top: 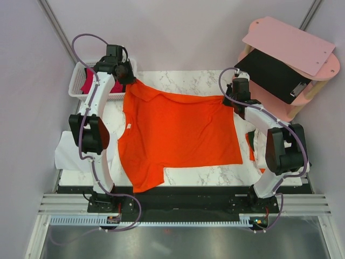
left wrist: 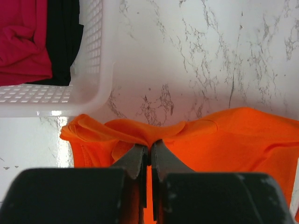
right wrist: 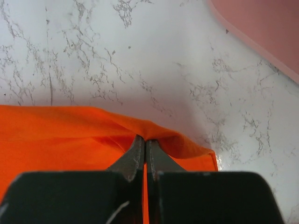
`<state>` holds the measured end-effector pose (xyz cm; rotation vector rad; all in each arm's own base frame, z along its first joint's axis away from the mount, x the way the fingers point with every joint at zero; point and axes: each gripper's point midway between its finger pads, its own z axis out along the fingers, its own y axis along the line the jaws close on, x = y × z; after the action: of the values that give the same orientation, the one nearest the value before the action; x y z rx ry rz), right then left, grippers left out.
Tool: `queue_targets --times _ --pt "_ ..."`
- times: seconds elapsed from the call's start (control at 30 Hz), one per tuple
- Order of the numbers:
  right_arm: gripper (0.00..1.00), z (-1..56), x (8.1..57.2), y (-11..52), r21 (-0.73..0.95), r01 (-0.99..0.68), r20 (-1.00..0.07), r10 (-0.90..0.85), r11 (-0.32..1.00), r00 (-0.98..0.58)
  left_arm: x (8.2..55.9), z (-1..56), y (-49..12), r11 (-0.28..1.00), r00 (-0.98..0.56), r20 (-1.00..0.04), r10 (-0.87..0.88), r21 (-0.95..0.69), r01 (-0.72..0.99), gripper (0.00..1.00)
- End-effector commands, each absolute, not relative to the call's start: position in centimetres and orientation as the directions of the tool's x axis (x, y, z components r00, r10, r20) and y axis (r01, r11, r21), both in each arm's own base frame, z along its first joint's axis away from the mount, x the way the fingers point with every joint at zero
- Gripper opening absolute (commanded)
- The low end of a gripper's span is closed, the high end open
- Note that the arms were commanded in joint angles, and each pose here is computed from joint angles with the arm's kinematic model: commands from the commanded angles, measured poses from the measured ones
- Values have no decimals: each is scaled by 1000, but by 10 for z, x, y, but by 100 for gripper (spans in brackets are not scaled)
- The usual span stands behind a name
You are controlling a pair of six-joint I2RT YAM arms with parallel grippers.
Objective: Fold and stack the t-shirts
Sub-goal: Flatten out the tshirt, then fold the flattened tshirt in 1/3 of the way
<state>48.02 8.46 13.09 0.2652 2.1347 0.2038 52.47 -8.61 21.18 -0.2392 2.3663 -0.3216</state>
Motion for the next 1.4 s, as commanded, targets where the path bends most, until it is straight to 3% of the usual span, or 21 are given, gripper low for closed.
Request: queue_targets --times 0.0,0.27,0.87,1.03,1.37 --pt "0 144 487 86 275 98 -806 285 956 -518 523 223 -91 953 -719 -657 -226 -303 -23 2" --pt "0 114 460 86 280 112 -726 287 953 -625 464 180 -94 943 -822 -519 -233 -327 -61 2" --pt "1 77 424 55 152 187 -599 241 971 -763 407 193 -84 955 -867 -457 -198 -288 -67 2" --pt "2 52 414 52 120 206 -542 238 971 -806 375 189 -101 922 -902 -380 -207 -384 -49 2" --pt "4 14 412 42 51 248 -494 241 967 -836 330 189 -115 882 -925 -330 -187 -472 -10 2"
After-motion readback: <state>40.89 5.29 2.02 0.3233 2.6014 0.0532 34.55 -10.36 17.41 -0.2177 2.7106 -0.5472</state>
